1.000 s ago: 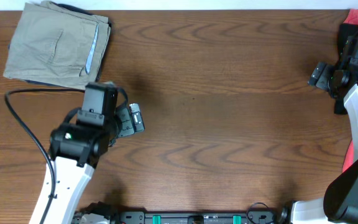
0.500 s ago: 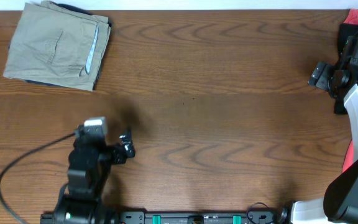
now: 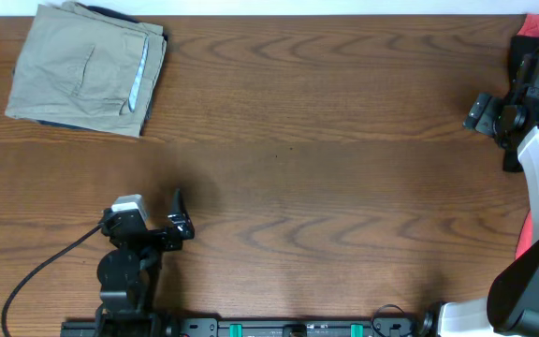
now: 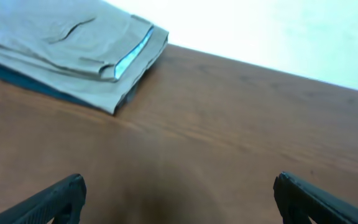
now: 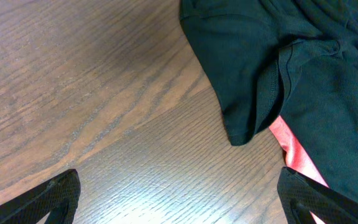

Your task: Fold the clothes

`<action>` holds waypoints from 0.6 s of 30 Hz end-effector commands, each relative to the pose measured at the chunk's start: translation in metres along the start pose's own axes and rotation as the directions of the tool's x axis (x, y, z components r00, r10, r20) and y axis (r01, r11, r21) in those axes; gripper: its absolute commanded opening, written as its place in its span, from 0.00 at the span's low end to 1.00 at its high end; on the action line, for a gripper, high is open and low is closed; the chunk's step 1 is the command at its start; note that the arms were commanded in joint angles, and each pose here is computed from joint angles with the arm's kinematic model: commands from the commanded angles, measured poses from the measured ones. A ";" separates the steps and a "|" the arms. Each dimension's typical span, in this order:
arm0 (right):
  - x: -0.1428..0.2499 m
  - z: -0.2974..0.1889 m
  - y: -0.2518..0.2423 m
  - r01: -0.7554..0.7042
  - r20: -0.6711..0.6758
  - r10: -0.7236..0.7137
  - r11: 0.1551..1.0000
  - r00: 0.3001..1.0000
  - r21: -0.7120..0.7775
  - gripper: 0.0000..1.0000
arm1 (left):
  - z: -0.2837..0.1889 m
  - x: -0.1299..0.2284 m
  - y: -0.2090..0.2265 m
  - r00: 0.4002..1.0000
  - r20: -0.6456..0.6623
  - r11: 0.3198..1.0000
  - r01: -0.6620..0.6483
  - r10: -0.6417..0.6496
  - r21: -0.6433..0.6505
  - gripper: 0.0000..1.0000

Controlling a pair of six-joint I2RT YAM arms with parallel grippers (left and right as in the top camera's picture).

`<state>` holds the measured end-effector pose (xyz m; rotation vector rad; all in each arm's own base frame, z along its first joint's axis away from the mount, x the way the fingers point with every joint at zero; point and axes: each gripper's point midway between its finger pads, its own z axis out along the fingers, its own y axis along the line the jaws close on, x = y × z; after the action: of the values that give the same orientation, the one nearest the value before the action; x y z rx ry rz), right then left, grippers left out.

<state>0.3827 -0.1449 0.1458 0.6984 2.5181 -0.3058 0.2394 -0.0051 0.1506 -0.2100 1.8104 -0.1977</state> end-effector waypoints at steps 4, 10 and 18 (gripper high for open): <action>-0.005 -0.004 -0.005 -0.007 0.016 0.007 1.000 1.000 0.012 0.99 | 0.001 -0.005 -0.007 0.995 0.100 0.998 -0.015 0.009 0.062 0.98; -0.005 -0.004 -0.005 -0.007 0.016 0.007 1.000 1.000 0.012 0.99 | 0.003 -0.004 -0.003 0.992 0.127 0.998 -0.014 0.007 0.053 0.98; -0.005 -0.004 -0.005 -0.007 0.016 0.007 1.000 1.000 0.012 0.99 | 0.007 0.002 0.004 0.991 0.128 0.999 -0.035 0.031 0.024 0.98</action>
<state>0.3827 -0.1449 0.1458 0.6979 2.5183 -0.3059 0.2450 -0.0040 0.1558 -0.1826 1.6605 -0.2116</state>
